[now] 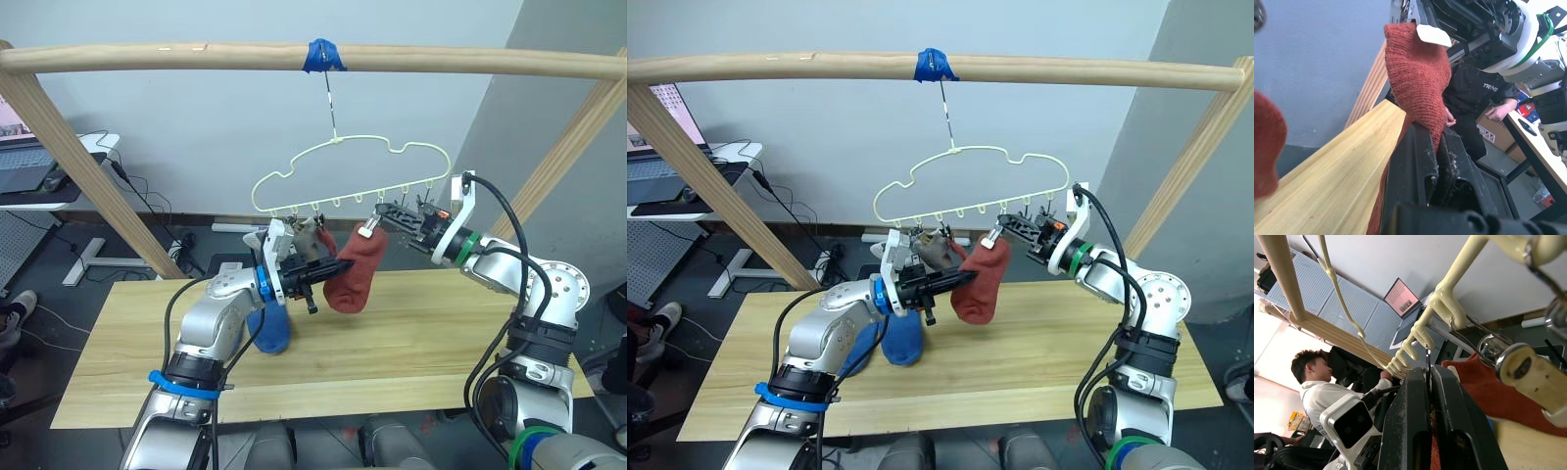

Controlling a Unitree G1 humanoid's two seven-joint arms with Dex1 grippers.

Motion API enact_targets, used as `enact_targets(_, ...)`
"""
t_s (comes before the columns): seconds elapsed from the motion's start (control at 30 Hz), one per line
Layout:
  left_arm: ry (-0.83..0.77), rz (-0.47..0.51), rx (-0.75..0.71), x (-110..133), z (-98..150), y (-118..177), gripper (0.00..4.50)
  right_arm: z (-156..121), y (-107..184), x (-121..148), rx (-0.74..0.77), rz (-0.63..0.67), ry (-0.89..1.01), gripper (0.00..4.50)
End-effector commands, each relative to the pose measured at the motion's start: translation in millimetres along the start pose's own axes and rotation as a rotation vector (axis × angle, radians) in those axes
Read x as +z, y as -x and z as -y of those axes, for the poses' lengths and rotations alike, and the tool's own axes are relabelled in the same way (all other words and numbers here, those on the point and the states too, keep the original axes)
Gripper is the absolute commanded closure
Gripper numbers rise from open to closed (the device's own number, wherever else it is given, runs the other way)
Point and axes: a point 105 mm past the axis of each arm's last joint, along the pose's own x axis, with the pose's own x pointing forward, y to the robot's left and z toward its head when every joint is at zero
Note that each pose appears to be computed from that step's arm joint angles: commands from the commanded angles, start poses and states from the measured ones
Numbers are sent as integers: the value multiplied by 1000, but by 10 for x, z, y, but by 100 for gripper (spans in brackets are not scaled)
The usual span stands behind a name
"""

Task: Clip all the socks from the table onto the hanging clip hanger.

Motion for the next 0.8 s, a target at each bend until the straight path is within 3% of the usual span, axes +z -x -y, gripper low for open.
enact_targets(0.03, -46, 44, -19, 169, 19, -25, 448, -83, 20, 19, 29, 4, 32, 450)
enact_targets(0.13, -46, 43, -22, 171, 23, -28, 450, -82, 28, 17, 35, 2, 30, 370)
enact_targets(0.47, -53, 33, -29, 175, 19, -70, 450, -25, 64, 48, 6, 26, 26, 2)
enact_targets(0.8, -78, -12, 26, 38, -98, -201, 450, -71, 360, 44, -53, 70, 161, 2)
